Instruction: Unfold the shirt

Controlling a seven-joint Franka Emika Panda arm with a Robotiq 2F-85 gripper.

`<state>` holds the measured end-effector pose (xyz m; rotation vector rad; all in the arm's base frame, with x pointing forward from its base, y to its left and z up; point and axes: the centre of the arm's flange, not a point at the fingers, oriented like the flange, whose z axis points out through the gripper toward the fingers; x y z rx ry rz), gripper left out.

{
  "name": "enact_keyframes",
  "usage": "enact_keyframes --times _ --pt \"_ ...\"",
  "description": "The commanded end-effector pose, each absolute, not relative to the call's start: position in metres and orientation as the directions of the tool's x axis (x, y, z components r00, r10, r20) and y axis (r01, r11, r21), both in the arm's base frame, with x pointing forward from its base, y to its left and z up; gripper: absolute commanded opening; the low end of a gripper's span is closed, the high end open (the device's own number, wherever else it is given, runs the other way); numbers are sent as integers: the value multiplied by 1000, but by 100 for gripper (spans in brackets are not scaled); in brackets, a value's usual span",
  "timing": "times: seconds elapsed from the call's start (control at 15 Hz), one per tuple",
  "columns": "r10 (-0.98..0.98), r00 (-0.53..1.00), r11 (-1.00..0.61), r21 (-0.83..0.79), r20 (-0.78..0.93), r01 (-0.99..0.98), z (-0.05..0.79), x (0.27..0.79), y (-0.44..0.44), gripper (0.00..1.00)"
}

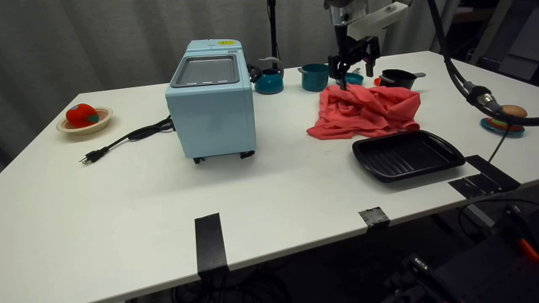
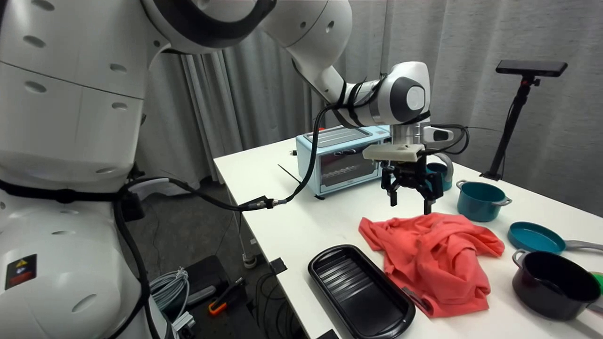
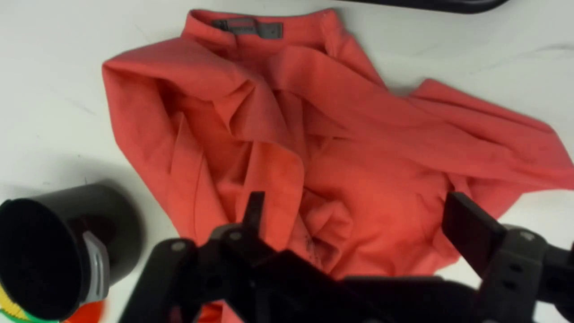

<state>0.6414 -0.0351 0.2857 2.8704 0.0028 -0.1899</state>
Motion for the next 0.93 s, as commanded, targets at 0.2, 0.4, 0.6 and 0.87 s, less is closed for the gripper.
enact_keyframes --times 0.2,0.4,0.6,0.87 --pt "-43 979 -969 245 -200 8 274 583 -87 100" --pt "-82 979 -963 267 -186 -30 265 585 -122 100" --pt "-98 982 -958 284 -160 -49 265 590 -151 100" --pt "-58 986 -969 245 -155 -19 255 606 -165 100"
